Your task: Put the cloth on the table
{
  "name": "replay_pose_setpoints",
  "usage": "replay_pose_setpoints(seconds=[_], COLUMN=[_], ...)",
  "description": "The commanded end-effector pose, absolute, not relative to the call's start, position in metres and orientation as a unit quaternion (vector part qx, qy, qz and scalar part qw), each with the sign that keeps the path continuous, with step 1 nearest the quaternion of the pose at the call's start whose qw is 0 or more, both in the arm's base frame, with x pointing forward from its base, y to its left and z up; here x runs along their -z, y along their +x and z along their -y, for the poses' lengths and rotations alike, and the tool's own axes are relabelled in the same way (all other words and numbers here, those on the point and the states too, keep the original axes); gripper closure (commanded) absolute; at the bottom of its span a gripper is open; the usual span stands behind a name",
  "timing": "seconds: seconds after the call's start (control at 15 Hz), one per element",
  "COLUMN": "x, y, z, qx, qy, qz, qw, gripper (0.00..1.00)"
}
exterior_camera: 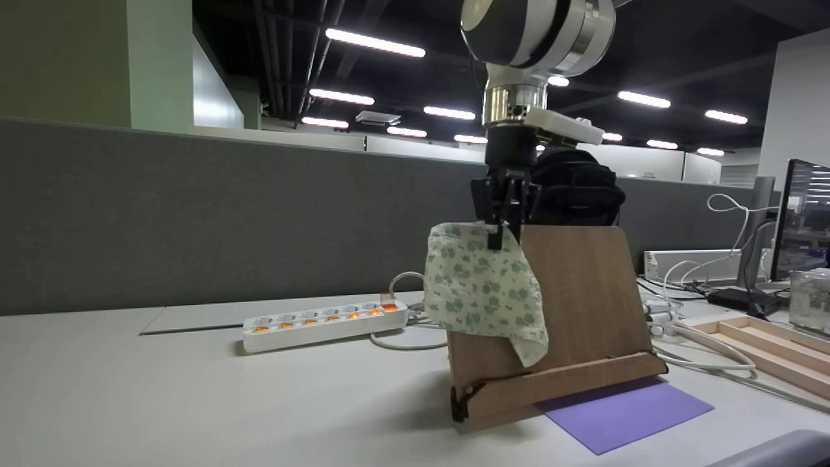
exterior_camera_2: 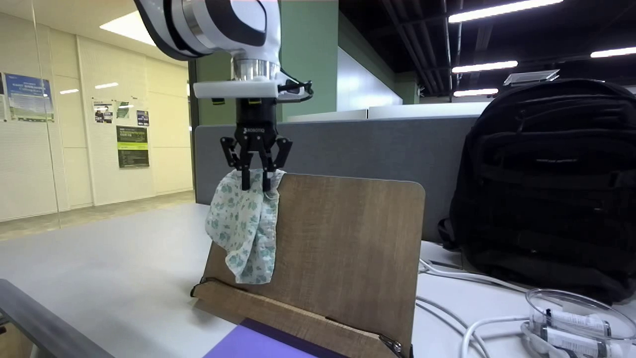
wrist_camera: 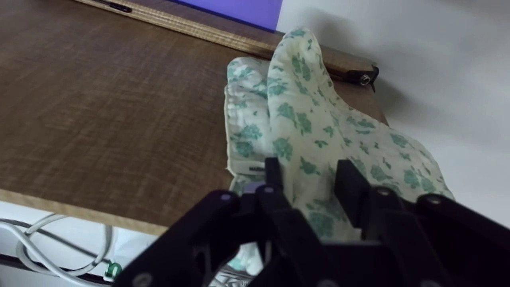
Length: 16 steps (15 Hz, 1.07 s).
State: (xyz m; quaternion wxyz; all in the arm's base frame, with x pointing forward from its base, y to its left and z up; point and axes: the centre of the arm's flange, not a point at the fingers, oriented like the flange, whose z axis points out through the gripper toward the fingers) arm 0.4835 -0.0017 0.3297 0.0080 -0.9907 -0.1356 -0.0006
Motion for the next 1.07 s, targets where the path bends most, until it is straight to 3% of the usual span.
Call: replay_pose_setpoints(seconds=[0.0,0.2,1.0], x=[-0.337,-0.341,-0.365], y=[0.491,0.495,0.518], z=[-0.009,-0.021,-0.184], qx=[0.007,0.006,0.009], qy=[-0.991,-0.99,-0.957], qz=[0.131,0.143,0.289], qw=[0.012,0.012,0.026], gripper=[0.89,1.0,0.99])
